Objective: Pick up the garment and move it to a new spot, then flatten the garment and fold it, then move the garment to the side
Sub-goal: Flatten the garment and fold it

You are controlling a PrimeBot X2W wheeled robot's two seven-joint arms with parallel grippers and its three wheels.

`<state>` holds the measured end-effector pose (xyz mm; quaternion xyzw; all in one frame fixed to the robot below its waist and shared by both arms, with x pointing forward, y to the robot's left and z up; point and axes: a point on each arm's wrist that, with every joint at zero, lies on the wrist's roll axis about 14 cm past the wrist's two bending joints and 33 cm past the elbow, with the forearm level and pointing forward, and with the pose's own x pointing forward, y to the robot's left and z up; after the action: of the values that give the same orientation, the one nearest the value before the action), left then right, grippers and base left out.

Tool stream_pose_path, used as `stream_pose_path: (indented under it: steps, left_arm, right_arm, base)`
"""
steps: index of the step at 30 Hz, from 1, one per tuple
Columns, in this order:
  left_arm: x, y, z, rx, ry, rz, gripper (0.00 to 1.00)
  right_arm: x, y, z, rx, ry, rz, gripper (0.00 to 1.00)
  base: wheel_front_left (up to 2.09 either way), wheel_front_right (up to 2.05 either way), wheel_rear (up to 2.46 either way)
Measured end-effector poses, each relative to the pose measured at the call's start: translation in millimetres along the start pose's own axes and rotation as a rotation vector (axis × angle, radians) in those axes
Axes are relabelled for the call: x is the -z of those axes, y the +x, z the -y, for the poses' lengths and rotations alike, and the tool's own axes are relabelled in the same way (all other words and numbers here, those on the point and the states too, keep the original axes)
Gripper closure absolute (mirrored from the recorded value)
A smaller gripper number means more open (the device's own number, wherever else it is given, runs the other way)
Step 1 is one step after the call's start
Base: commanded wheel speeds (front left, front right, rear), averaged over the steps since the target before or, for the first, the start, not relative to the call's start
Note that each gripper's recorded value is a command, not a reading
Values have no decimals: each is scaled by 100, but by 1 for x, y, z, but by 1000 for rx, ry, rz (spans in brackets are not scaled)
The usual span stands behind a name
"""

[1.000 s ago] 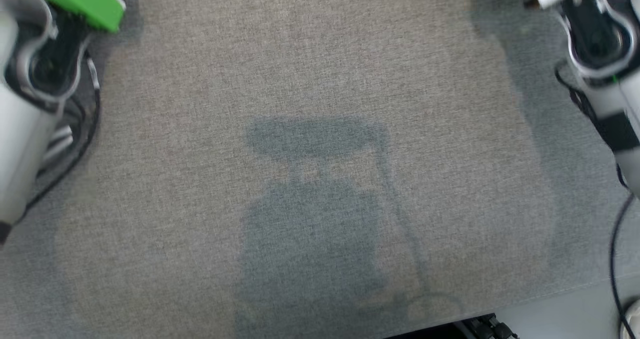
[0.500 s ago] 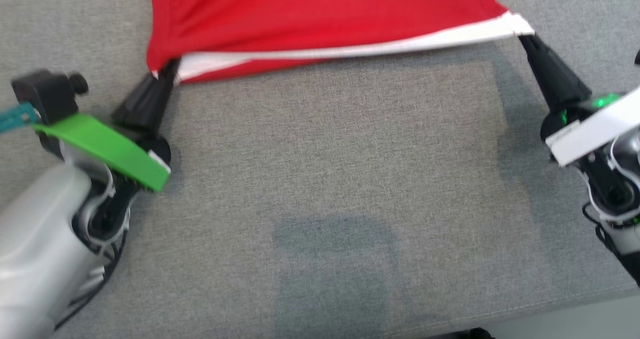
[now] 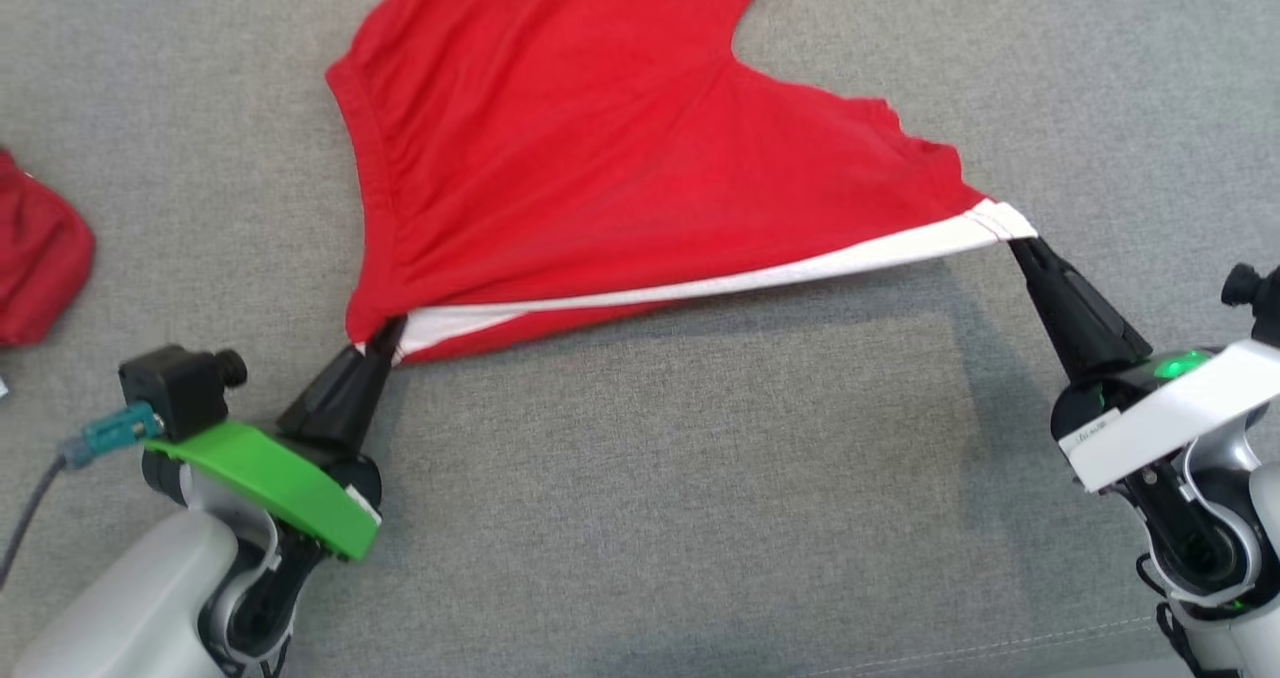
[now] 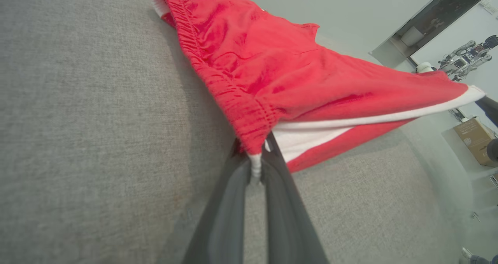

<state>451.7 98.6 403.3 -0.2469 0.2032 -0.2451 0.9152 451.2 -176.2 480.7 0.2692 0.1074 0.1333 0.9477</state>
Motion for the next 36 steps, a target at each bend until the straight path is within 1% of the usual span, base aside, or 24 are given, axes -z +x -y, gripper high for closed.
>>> stream_pose_path:
  steps: [7, 11, 18, 21, 23, 25, 28, 30, 31, 33, 36]
  left_arm:
    - [7, -24, 9, -7, 40, -7, 100]
    - [11, -33, 11, -15, 58, -16, 100]
    - [27, -45, 21, 4, 61, -51, 100]
    - [37, -52, 27, 11, 62, -75, 100]
    - [42, -54, 31, 15, 54, -84, 100]
    - [47, -55, 33, 17, 48, -95, 100]
    - [59, -54, 29, 9, 59, -130, 100]
    - [66, -52, 27, 2, 40, -142, 100]
    - [69, -51, 27, 2, 33, -149, 100]
    - [75, -52, 25, -1, 30, -166, 100]
    - [77, -51, 24, -2, 48, -168, 100]
  right_arm:
    - [-3, -23, -20, 1, 8, 23, 100]
    - [4, -34, -31, 0, 30, 14, 100]
    - [10, -53, -35, 24, 35, -3, 100]
    - [13, -65, -26, 67, 30, -23, 100]
    - [16, -69, -18, 90, 5, -41, 100]
    - [22, -68, -9, 115, -6, -69, 100]
    - [36, -60, 8, 144, -57, -126, 100]
    - [48, -53, 16, 143, -115, -174, 100]
    - [55, -50, 18, 144, -105, -186, 100]
    - [72, -46, 22, 139, -124, -239, 100]
    - [84, -41, 25, 126, -141, -262, 100]
  base:
    - [0, 0, 0]
    - [0, 0, 0]
    - [0, 0, 0]
    - [0, 0, 0]
    - [0, 0, 0]
    - [0, 0, 0]
    - [0, 0, 0]
    - [0, 0, 0]
    - [0, 0, 0]
    - [0, 0, 0]
    - [0, 0, 0]
